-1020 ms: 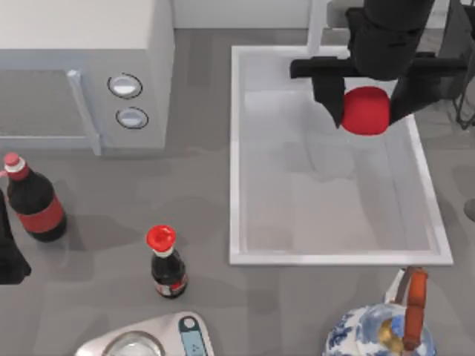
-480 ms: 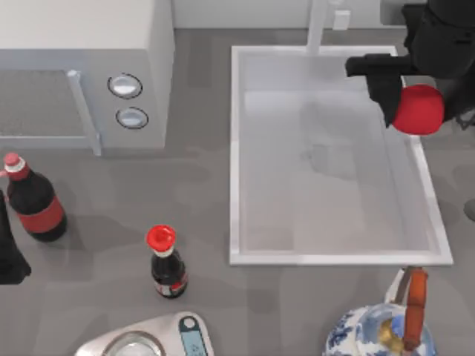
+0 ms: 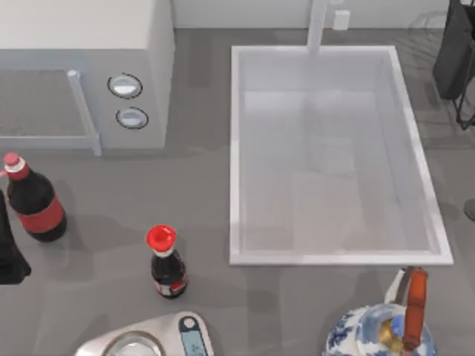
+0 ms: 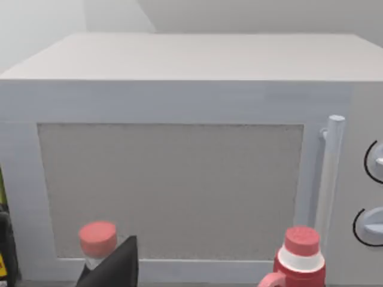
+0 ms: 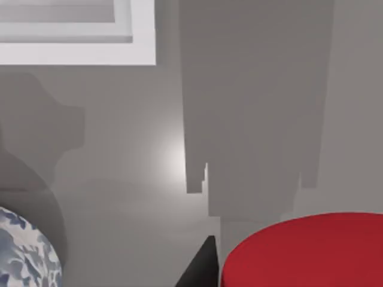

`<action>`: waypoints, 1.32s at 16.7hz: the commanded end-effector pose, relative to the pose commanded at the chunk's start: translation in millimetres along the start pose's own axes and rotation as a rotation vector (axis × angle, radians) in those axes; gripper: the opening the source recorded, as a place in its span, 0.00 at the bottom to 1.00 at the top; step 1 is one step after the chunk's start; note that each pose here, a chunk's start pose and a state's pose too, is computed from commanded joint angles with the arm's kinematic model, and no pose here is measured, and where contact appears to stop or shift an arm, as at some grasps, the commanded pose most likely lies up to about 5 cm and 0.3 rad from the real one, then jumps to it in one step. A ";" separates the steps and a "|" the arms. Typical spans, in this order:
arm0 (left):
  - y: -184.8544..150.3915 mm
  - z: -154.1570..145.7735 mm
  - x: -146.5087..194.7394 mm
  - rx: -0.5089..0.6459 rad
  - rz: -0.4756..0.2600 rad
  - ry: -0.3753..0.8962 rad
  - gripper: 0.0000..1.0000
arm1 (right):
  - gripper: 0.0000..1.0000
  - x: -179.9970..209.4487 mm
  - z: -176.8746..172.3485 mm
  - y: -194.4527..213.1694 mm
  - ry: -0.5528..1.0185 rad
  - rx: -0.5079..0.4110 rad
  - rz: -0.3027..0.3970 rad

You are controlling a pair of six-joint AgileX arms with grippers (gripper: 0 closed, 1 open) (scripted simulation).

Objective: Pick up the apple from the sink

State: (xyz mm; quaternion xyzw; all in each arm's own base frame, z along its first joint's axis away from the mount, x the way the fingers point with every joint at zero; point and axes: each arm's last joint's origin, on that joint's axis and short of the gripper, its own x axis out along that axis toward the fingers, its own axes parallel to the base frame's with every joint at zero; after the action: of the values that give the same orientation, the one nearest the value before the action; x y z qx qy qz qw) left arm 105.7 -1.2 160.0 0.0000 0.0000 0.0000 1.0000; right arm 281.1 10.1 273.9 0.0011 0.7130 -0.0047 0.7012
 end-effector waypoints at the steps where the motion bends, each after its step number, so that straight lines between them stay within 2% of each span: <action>1: 0.0 0.0 0.0 0.000 0.000 0.000 1.00 | 0.00 2.0 -9.7 -9.5 -0.003 0.001 0.002; 4: 0.0 0.0 0.0 0.000 0.000 0.000 1.00 | 0.00 4.3 -27.2 -25.1 -0.016 0.002 0.005; 11: 0.0 0.0 0.0 0.000 0.000 0.000 1.00 | 0.00 13.2 -26.7 -24.2 -0.007 -0.003 0.005; 22: 0.0 0.0 0.0 0.000 0.000 0.000 1.00 | 0.00 109.4 -27.5 -24.7 -0.001 -0.003 0.007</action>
State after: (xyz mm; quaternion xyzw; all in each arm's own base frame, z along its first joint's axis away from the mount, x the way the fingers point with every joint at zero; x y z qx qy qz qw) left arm 105.7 -1.2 160.0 0.0000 0.0000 0.0000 1.0000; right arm 251.5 -14.9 165.1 0.0026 0.7127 -0.0011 0.7015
